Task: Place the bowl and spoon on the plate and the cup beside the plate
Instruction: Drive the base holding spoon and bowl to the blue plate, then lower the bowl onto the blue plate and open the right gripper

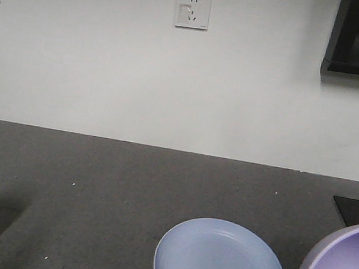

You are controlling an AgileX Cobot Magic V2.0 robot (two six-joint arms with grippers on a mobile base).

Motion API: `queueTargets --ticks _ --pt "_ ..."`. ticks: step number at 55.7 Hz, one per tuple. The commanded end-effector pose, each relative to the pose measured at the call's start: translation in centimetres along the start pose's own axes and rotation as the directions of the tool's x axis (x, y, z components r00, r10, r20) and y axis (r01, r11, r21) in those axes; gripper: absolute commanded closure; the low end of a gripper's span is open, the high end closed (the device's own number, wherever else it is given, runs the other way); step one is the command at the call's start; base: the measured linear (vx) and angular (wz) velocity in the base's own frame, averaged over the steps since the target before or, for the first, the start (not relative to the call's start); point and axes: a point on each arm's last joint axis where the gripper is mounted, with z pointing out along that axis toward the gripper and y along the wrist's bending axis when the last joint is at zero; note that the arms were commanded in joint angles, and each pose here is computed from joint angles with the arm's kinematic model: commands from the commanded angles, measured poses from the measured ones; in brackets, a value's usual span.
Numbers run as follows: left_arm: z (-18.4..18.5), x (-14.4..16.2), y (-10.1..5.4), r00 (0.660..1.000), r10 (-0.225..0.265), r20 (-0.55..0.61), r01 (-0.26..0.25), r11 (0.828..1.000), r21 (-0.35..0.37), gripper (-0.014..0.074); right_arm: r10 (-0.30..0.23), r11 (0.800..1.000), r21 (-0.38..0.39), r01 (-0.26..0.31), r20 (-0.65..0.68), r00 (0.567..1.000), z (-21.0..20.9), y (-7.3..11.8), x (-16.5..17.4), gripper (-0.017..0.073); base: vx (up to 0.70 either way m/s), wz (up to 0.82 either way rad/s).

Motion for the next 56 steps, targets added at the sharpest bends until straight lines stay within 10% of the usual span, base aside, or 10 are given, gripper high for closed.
queueTargets --ticks 1,56 --pt "-0.22 -1.55 -0.11 0.994 -0.022 0.106 0.021 1.000 0.008 0.0596 0.008 0.999 0.040 -0.011 0.094 0.996 -0.24 -0.39 -1.49 0.0568 0.33 -0.24" --pt "-0.22 -1.55 -0.11 0.994 -0.022 0.106 0.021 1.000 0.008 0.0596 0.007 0.999 0.042 -0.011 0.097 0.995 -0.25 -0.41 -1.52 0.0568 0.15 -0.16"
